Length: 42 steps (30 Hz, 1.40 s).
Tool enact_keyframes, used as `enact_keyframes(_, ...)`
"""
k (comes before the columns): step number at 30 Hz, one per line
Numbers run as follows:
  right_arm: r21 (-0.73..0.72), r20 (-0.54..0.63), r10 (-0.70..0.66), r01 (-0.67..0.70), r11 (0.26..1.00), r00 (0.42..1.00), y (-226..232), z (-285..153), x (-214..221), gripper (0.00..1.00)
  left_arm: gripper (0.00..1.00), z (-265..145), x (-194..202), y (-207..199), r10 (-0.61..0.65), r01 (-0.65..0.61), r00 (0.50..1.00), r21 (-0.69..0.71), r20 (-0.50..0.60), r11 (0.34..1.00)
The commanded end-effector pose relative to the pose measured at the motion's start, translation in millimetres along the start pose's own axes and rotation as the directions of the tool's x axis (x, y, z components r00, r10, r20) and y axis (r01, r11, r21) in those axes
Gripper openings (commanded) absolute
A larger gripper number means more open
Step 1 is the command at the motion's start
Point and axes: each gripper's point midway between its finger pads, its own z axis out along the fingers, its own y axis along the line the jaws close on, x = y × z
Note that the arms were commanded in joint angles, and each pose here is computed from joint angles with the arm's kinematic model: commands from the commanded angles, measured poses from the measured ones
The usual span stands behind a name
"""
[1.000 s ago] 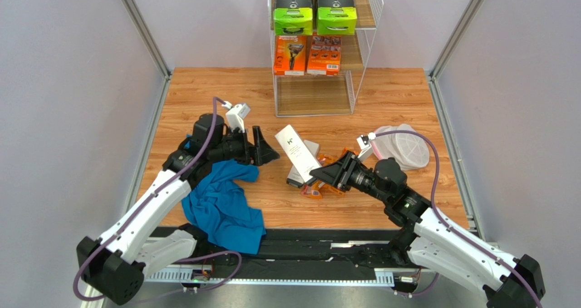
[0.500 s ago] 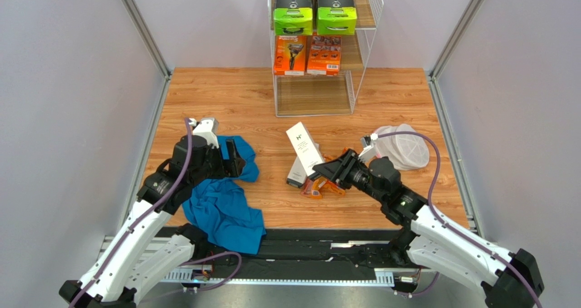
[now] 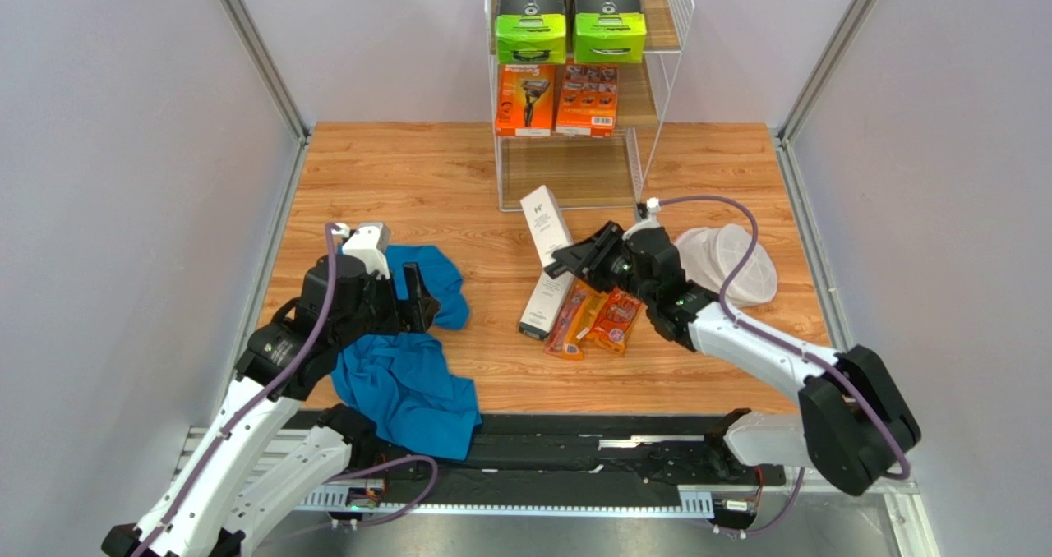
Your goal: Place and organize the shaving razors onto the shelf
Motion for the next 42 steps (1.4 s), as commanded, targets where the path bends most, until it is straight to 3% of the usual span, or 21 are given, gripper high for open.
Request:
enact_keyframes(1, -0.176, 0.100, 0.025, -0.007, 0.984, 0.995, 54, 20, -42, 0.00, 0.90, -17, -13, -2, 0.038, -0.038, 0.999, 0.008, 0.035, 0.999)
enact_keyframes(15, -0.191, 0.059, 0.115, -0.102, 0.976, 0.992, 34, 126, -60, 0.00, 0.90, -25, -13, -6, 0.062, -0.065, 0.996, 0.049, 0.070, 0.997)
enact_keyframes(29, -0.167, 0.108, 0.186, -0.166, 0.972, 0.977, 20, 183, -88, 0.00, 0.90, -23, -12, -7, 0.066, -0.070, 0.995, 0.058, 0.070, 0.996)
enact_keyframes(42, -0.155, 0.148, 0.232, -0.209, 0.965, 0.961, 3, 165, -94, 0.00, 0.90, -21, -10, -10, 0.070, -0.075, 0.996, 0.078, 0.059, 0.994)
